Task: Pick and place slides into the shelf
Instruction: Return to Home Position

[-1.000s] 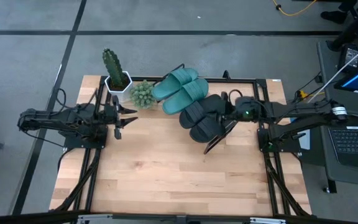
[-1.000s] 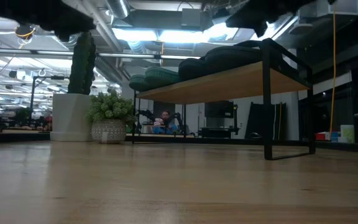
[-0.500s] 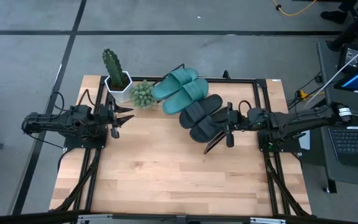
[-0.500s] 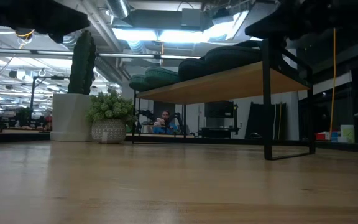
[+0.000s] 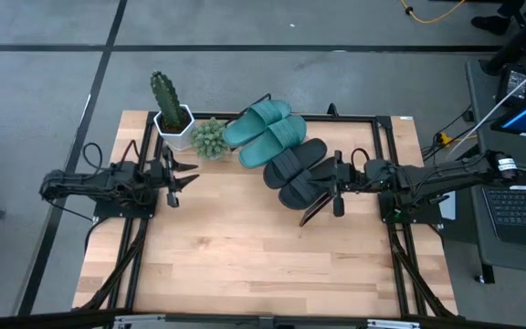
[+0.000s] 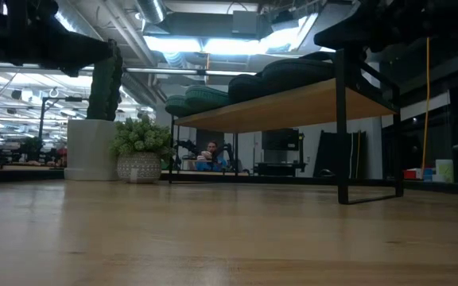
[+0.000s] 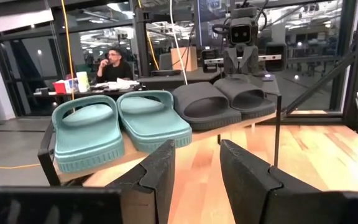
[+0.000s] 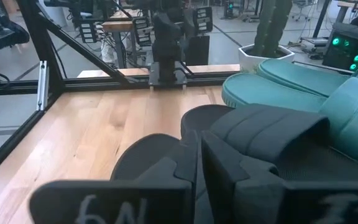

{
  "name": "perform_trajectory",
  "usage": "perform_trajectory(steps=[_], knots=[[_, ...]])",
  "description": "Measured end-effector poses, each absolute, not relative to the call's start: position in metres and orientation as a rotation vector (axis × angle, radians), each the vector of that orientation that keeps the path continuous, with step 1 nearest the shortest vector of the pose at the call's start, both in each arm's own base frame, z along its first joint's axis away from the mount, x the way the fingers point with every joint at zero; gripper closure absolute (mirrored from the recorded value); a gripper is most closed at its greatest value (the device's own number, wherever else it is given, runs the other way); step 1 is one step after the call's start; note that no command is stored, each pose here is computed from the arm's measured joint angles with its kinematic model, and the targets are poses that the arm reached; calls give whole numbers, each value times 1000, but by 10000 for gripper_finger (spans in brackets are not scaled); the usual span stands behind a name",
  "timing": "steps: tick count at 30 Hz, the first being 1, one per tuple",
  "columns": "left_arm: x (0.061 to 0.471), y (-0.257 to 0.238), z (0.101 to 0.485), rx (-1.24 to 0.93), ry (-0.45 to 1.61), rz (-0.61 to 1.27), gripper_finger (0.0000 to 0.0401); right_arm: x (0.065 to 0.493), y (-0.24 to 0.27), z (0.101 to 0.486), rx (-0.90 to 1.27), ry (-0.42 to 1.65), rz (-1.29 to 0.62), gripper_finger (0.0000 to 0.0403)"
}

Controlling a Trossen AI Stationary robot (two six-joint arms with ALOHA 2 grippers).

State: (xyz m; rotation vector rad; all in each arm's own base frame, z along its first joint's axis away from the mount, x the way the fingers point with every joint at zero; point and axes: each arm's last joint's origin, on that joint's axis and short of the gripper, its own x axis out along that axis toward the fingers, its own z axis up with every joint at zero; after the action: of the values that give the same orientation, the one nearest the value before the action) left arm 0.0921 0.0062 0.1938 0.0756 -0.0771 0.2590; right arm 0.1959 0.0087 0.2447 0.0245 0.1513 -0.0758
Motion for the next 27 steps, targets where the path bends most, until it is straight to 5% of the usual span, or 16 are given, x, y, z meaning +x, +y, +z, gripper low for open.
perform_trajectory(steps=[27], knots=[[99,2,167,64,-10,103,282,183,11,258,-110,80,53,377]])
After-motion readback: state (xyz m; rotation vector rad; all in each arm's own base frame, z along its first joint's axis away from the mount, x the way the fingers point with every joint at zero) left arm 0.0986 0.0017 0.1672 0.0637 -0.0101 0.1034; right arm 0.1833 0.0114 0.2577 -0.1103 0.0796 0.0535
